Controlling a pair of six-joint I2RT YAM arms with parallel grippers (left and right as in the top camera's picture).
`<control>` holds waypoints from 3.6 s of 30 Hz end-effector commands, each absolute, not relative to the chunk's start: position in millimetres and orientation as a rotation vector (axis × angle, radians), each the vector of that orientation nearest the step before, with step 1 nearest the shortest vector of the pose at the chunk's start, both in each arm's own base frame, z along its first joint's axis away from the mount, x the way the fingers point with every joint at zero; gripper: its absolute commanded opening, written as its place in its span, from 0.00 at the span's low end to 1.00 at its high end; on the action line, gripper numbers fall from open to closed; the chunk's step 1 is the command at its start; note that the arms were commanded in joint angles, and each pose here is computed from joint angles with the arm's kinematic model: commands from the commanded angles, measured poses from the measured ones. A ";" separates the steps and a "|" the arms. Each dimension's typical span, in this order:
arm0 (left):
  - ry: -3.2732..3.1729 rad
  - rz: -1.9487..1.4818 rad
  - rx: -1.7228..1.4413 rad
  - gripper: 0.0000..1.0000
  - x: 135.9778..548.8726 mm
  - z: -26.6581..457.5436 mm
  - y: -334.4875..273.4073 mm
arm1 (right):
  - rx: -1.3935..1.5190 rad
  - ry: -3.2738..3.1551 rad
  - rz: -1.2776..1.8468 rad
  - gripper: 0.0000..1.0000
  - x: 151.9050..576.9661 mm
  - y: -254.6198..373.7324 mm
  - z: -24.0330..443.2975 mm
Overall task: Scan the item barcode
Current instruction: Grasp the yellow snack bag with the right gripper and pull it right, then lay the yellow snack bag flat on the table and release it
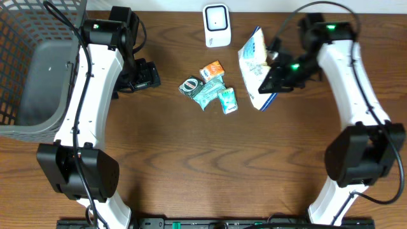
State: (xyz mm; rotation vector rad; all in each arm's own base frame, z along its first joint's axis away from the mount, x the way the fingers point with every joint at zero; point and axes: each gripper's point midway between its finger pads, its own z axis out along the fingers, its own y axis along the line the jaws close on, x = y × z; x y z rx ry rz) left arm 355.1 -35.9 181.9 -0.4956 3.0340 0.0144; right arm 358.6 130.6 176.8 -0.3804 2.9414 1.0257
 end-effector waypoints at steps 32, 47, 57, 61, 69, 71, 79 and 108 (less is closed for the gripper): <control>3.022 0.006 -0.504 0.98 352.9 186.9 -35.8 | 0.015 3.098 0.645 0.16 366.2 61.7 175.7; 3.022 0.006 -0.504 0.98 352.9 186.9 -35.8 | 0.059 2.877 -0.288 0.99 411.3 91.1 118.2; 3.022 0.006 -0.504 0.97 352.9 186.9 -35.8 | 0.031 2.929 -0.306 0.99 387.6 90.3 46.2; 3.022 0.006 -0.504 0.98 352.9 186.9 -35.8 | -0.033 2.942 -0.298 0.88 382.9 90.9 35.2; 3.021 0.006 -0.504 0.97 353.0 186.9 -35.8 | -0.099 3.012 -0.016 0.01 380.7 119.9 51.1; 3.021 0.006 -0.504 0.98 353.0 186.9 -35.8 | -0.128 3.021 0.098 0.01 384.8 127.4 71.3; 3.022 0.006 -0.504 0.98 352.9 186.9 -35.8 | -0.379 2.838 0.915 0.01 392.7 161.0 168.5; 3.022 0.006 -0.504 0.98 352.9 186.9 -35.8 | 0.314 3.070 0.512 0.41 378.4 -5.4 145.4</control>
